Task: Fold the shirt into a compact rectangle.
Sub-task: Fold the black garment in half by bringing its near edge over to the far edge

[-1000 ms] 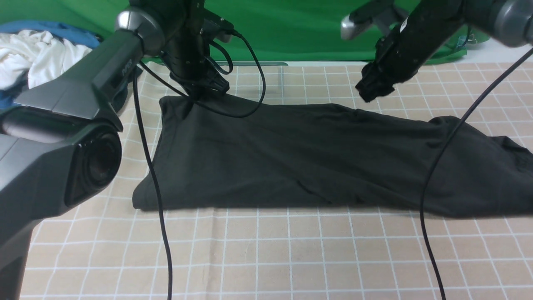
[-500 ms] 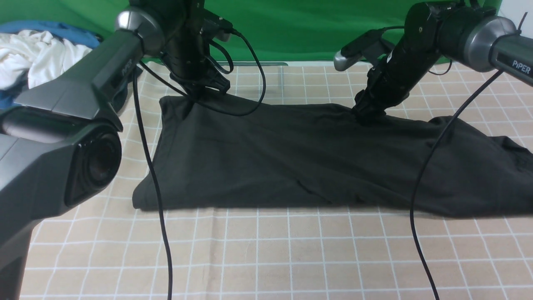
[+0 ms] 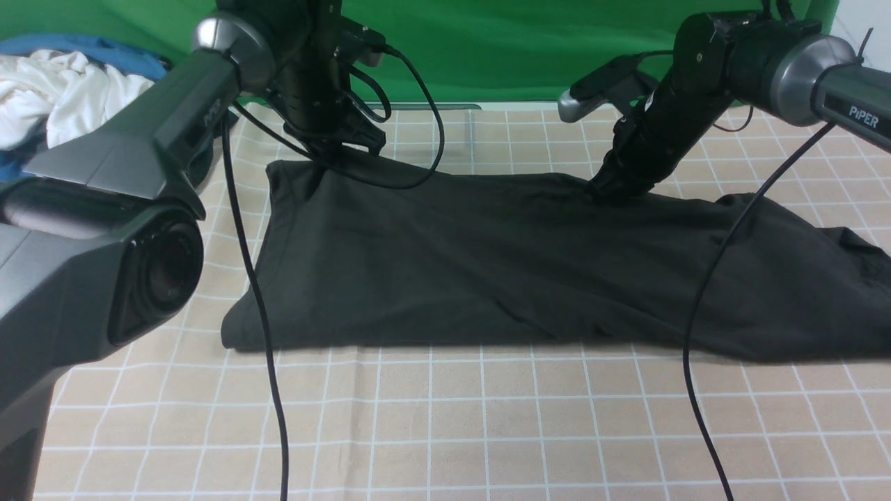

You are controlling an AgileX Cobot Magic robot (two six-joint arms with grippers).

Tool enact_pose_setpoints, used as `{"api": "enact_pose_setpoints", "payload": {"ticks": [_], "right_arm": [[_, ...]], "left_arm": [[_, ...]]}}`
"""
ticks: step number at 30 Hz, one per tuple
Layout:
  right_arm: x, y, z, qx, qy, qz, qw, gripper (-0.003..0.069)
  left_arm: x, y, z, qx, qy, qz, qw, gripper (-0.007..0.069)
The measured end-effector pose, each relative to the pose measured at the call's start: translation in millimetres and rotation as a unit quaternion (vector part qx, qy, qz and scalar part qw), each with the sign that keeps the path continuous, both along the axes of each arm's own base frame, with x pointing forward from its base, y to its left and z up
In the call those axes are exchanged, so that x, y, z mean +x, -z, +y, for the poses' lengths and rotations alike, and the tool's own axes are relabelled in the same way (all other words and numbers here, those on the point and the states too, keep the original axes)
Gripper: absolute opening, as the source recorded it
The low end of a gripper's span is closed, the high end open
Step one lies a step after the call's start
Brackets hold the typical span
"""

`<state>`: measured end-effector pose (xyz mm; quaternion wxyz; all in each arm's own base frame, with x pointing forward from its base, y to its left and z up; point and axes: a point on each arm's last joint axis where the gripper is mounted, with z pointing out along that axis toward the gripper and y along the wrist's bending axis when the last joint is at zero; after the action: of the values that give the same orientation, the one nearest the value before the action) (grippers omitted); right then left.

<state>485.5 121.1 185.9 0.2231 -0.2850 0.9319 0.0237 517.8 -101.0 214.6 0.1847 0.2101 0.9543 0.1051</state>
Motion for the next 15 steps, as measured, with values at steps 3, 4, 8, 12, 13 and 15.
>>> {"api": "enact_pose_setpoints", "payload": {"ticks": [3, 4, 8, 12, 13, 15], "right_arm": [[3.7, -6.8, -3.2, 0.007, 0.011, -0.012, 1.0, 0.0052], [6.0, -10.5, -5.5, 0.011, 0.018, -0.021, 1.0, 0.0052], [10.0, -14.8, -7.8, 0.022, 0.035, -0.038, 0.998, 0.0052], [13.8, -16.2, -10.0, 0.029, 0.044, -0.056, 0.997, 0.0052], [14.5, -16.2, -9.9, 0.03, 0.045, -0.06, 0.997, 0.0052], [15.8, -16.1, -9.8, 0.031, 0.045, -0.067, 0.996, 0.0052]], "left_arm": [[0.6, -0.6, 2.8, 0.003, -0.024, -0.007, 1.0, 0.0029], [0.9, -0.7, 4.3, 0.0, -0.038, -0.009, 0.999, 0.0029], [1.4, -0.7, 7.0, -0.007, -0.056, -0.012, 0.998, 0.0029], [1.3, -0.3, 6.2, -0.017, -0.057, -0.009, 0.998, 0.0029], [1.7, -0.4, 5.9, -0.019, -0.056, -0.011, 0.998, 0.0029], [3.4, 1.5, 5.4, -0.021, -0.054, -0.017, 0.998, 0.0029]]}}
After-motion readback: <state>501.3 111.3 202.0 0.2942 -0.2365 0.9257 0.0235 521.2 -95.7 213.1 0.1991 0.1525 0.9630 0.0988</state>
